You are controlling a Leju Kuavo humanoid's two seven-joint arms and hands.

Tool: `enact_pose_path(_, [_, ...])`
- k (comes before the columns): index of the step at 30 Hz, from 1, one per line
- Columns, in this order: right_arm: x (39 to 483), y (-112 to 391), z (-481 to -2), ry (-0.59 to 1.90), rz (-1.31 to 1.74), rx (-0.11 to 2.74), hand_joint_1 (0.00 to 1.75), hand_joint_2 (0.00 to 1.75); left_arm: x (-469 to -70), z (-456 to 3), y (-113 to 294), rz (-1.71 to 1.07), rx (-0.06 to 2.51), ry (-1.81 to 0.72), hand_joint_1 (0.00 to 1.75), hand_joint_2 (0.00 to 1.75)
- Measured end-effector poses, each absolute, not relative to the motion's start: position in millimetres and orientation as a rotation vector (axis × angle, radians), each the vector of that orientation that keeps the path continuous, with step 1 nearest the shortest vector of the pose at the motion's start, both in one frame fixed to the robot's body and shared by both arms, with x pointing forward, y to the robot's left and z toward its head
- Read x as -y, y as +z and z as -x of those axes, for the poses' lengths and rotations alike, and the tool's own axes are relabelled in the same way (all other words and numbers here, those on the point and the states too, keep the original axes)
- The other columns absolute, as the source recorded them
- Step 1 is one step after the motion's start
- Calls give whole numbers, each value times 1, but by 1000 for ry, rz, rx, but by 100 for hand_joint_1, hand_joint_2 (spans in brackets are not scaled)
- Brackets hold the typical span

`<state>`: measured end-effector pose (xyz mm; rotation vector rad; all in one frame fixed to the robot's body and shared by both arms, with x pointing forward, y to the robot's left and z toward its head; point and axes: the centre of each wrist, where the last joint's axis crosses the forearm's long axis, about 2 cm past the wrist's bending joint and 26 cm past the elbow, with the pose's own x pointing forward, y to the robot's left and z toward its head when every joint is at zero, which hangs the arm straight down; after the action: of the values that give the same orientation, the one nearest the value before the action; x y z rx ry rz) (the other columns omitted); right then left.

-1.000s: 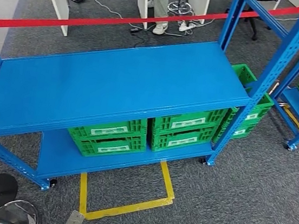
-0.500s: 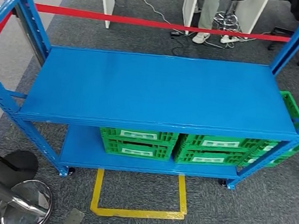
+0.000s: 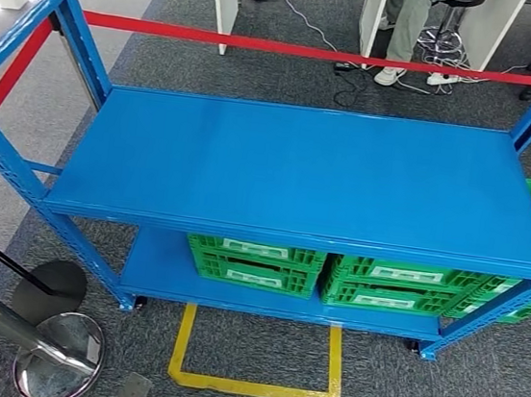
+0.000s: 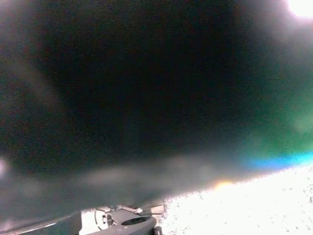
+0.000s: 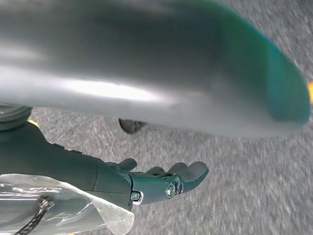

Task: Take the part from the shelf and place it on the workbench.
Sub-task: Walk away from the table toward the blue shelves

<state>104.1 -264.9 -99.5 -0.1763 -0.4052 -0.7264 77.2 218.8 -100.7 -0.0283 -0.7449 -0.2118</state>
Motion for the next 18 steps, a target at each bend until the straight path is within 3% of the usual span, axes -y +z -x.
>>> enact_pose_path(2, [265, -99, -104, -727, 184, 403, 0, 87, -219, -77, -101, 27, 744, -212, 0, 175])
enact_pose_path(3, [265, -99, -104, -728, 191, 402, 0, 131, -219, -77, -101, 25, 743, -212, 0, 175])
enact_pose_path(4, [265, -99, -104, -728, 197, 402, 0, 175, -219, -77, -101, 22, 738, -214, 0, 131])
enact_pose_path(7, [267, -100, -101, -697, 209, 410, 0, 44, -221, -75, -101, 11, 711, -225, 0, 0])
enact_pose_path(8, [268, -101, -99, -682, 209, 412, 0, 0, -222, -73, -102, 8, 700, -224, 0, 0])
enact_pose_path(18, [279, -104, -82, -557, 190, 400, 0, 0, -238, -57, -106, -16, 593, -165, 0, 0])
